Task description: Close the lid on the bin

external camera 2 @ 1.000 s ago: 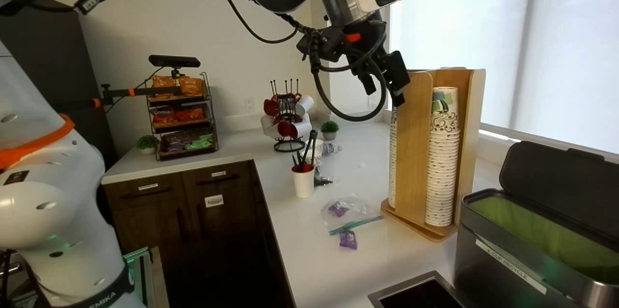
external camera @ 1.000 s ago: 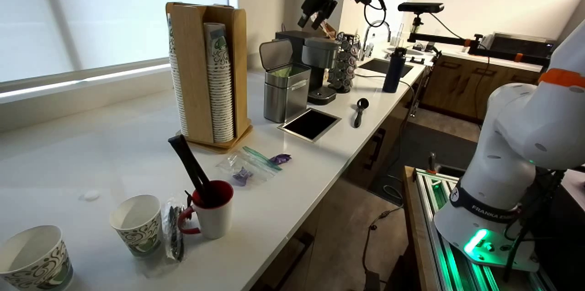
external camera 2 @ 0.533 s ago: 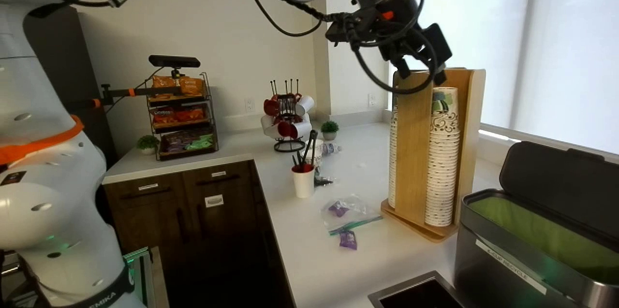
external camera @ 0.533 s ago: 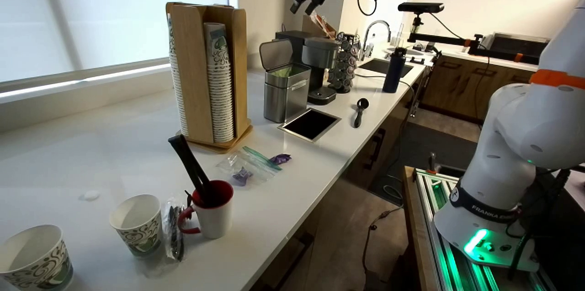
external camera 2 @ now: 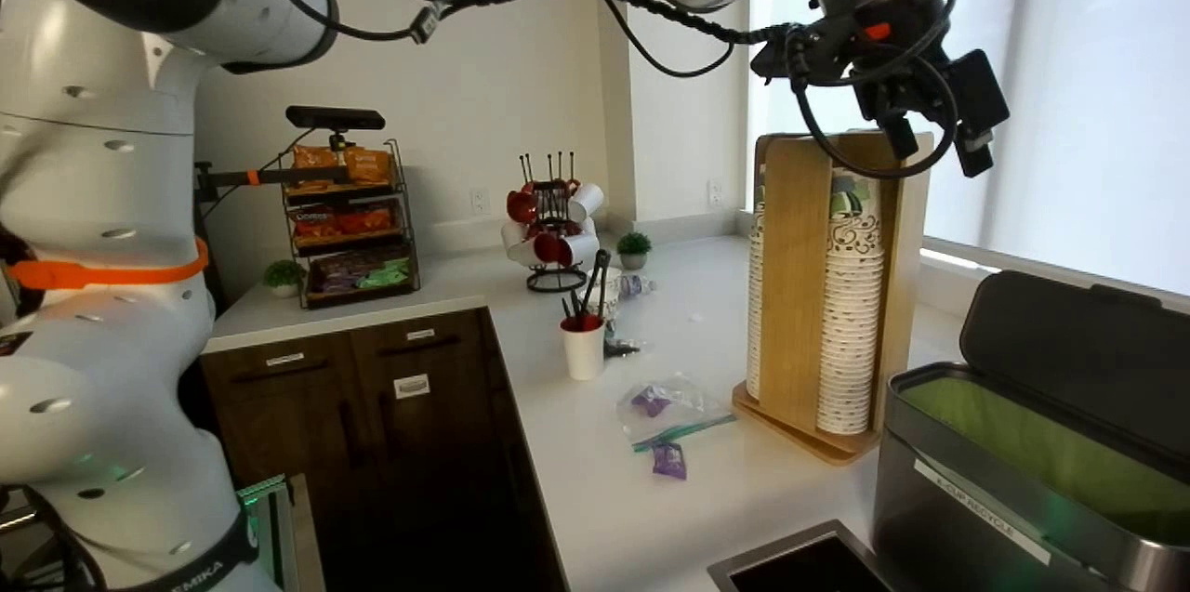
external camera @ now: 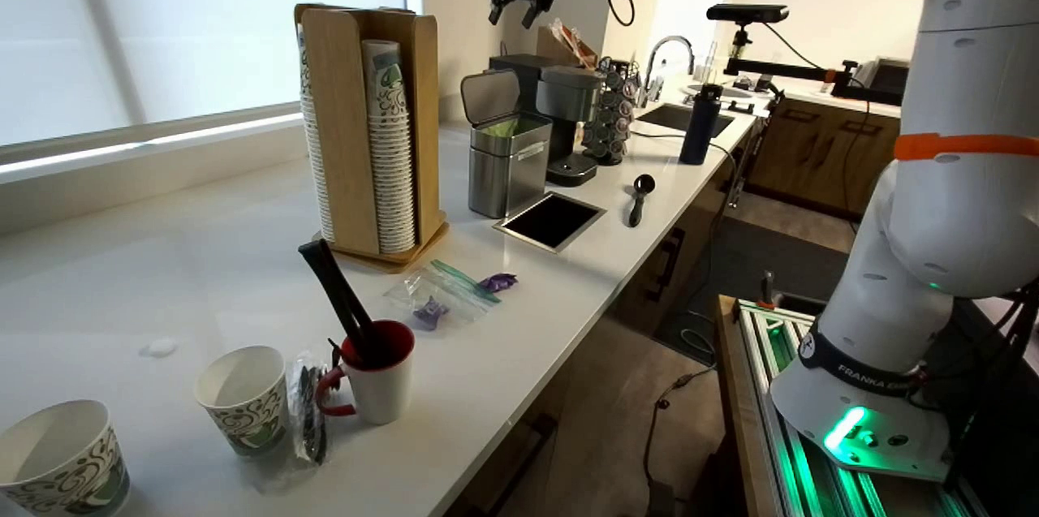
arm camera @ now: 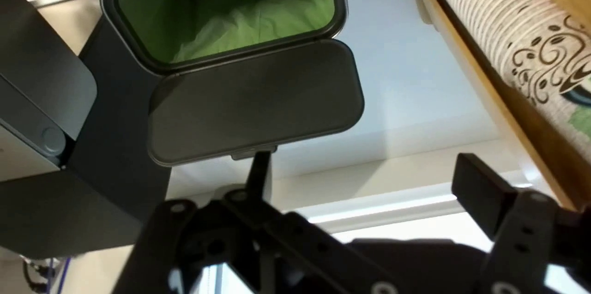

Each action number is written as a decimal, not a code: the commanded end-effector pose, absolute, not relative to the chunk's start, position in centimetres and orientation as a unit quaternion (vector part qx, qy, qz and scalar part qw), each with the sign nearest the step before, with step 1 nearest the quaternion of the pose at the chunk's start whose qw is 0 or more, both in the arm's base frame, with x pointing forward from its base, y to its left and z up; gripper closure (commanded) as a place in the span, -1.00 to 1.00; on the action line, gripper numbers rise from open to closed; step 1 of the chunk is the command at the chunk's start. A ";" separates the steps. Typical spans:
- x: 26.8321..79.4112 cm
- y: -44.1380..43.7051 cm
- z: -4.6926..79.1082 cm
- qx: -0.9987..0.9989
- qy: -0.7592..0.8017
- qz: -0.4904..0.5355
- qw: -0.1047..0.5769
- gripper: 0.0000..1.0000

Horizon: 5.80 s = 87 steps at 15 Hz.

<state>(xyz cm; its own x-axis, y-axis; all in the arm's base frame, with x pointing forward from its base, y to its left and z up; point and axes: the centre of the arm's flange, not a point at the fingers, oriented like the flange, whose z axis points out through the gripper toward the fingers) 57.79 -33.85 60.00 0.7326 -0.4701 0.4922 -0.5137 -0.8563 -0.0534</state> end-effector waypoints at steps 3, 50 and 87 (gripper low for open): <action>59.6 -34.4 59.7 0.922 -0.294 0.247 0.043 -1.00; 69.1 -43.8 56.7 0.982 -0.051 0.147 0.105 -1.00; 68.7 -45.4 48.6 0.971 -0.137 0.169 0.099 -1.00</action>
